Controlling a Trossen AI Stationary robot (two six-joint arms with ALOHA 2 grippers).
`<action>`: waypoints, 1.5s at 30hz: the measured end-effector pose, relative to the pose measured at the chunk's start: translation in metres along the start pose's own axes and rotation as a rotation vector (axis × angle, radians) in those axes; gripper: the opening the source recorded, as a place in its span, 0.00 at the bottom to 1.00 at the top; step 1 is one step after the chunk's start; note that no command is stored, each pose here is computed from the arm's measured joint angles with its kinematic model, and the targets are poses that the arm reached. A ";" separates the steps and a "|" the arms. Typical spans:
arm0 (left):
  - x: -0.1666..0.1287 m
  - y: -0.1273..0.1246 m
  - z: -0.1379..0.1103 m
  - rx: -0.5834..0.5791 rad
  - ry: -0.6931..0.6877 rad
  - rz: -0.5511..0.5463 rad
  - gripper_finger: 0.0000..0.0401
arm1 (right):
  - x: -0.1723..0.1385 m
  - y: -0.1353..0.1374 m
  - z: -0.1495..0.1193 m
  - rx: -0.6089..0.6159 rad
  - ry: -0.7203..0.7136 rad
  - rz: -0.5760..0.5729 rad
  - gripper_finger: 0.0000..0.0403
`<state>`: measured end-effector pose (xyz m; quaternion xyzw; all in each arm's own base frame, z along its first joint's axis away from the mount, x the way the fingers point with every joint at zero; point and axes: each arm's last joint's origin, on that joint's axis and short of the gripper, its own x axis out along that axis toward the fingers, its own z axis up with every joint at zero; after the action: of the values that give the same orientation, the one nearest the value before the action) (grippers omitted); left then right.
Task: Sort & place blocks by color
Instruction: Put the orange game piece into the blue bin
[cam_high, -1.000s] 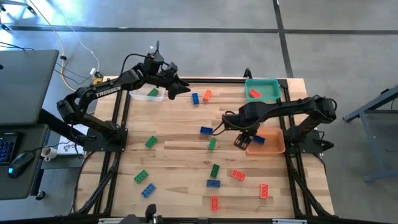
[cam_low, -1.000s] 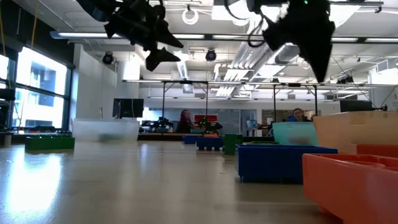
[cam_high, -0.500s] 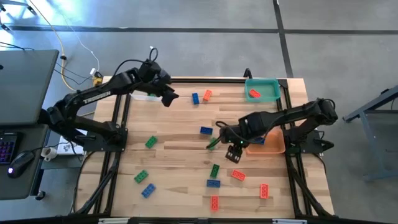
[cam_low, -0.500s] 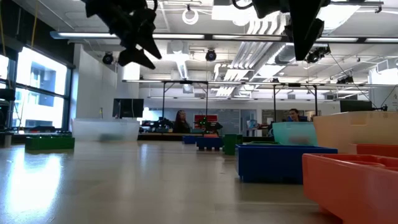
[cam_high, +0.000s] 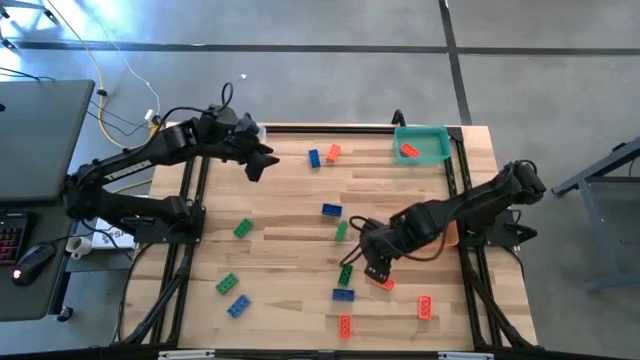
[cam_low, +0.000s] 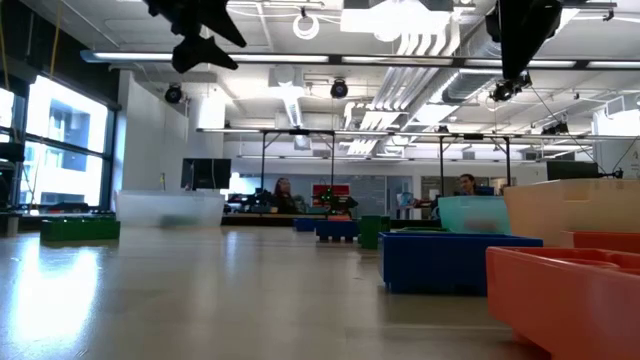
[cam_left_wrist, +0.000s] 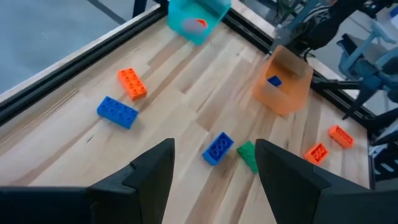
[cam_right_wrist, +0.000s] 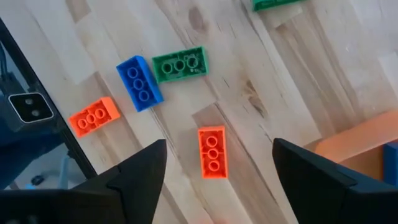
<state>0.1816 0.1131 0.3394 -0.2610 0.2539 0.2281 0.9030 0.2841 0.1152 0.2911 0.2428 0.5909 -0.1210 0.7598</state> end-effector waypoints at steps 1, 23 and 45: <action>-0.001 -0.001 -0.001 0.001 0.006 -0.002 0.52 | 0.001 0.002 -0.002 0.000 -0.002 -0.006 0.70; 0.000 -0.007 -0.012 0.020 0.093 0.036 0.52 | 0.111 0.033 -0.019 0.007 0.282 -0.167 0.70; 0.000 -0.005 -0.016 0.031 0.134 0.049 0.52 | 0.159 0.021 -0.030 0.053 0.416 -0.218 0.52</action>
<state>0.1789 0.0996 0.3293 -0.2554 0.3234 0.2282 0.8821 0.3120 0.1655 0.1382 0.2173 0.7541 -0.1652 0.5973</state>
